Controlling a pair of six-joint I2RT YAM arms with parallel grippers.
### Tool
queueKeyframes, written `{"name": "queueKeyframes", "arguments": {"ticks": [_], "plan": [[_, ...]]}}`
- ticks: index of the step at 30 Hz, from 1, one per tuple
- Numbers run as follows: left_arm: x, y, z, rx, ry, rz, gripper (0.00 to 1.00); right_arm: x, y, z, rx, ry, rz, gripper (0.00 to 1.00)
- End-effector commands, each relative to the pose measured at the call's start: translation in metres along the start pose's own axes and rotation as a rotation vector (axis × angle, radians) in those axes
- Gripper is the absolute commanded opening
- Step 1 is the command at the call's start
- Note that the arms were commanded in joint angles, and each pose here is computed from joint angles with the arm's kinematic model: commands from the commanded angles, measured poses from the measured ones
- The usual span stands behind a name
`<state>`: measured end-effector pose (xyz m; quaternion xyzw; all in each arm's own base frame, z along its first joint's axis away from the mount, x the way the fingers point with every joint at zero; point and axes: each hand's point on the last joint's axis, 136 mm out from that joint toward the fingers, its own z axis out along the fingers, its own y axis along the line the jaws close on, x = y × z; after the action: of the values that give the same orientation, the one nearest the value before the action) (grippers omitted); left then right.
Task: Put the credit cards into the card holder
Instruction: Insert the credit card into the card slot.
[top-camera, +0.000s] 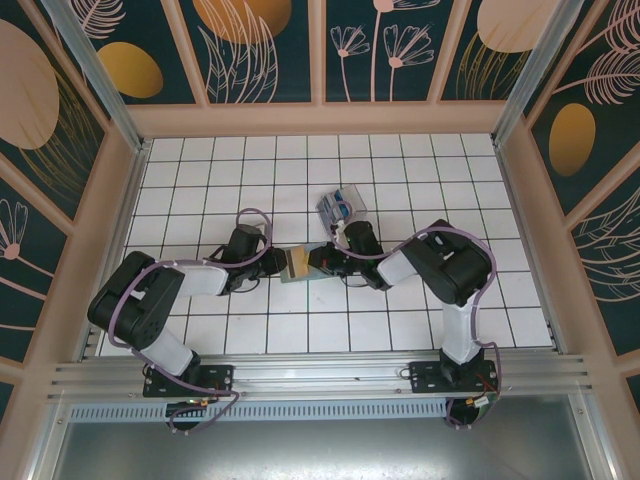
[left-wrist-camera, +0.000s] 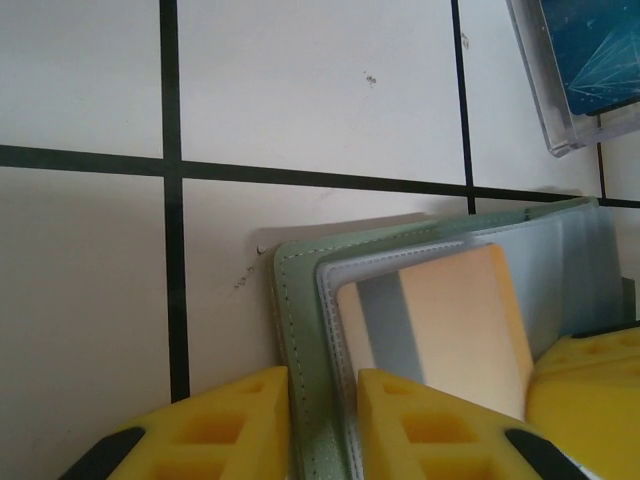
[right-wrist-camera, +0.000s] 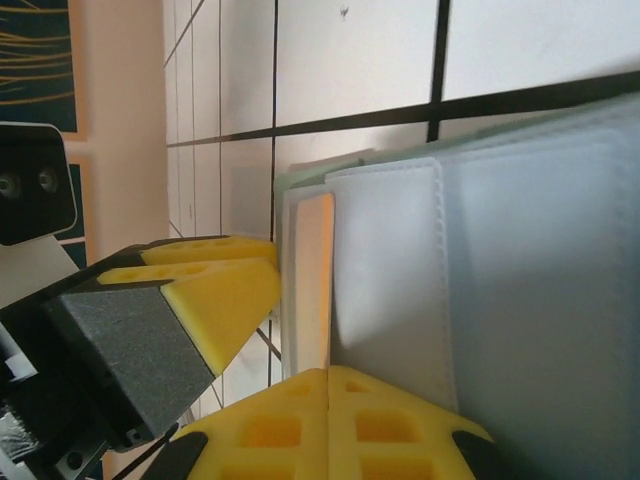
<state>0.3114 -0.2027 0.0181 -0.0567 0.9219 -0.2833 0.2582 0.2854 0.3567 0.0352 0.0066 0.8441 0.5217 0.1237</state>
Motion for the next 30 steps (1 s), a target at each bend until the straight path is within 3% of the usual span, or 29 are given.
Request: {"name": "queueKeyframes", "arguments": {"ticks": [1, 6, 16, 30], "plan": [[0.016, 0.02, -0.001, -0.064, 0.038, -0.04, 0.26, 0.009, -0.009, 0.01, 0.066, 0.036, -0.029, 0.07], [0.021, 0.014, 0.003, -0.018, 0.055, -0.071, 0.26, 0.014, -0.009, 0.015, 0.11, 0.072, -0.047, 0.07], [0.016, 0.009, 0.002, 0.009, 0.041, -0.099, 0.29, 0.02, -0.005, 0.02, 0.128, 0.123, -0.076, 0.23], [0.004, 0.018, -0.01, -0.05, 0.005, -0.079, 0.33, -0.003, -0.006, -0.021, 0.396, 0.063, -0.249, 0.42]]}}
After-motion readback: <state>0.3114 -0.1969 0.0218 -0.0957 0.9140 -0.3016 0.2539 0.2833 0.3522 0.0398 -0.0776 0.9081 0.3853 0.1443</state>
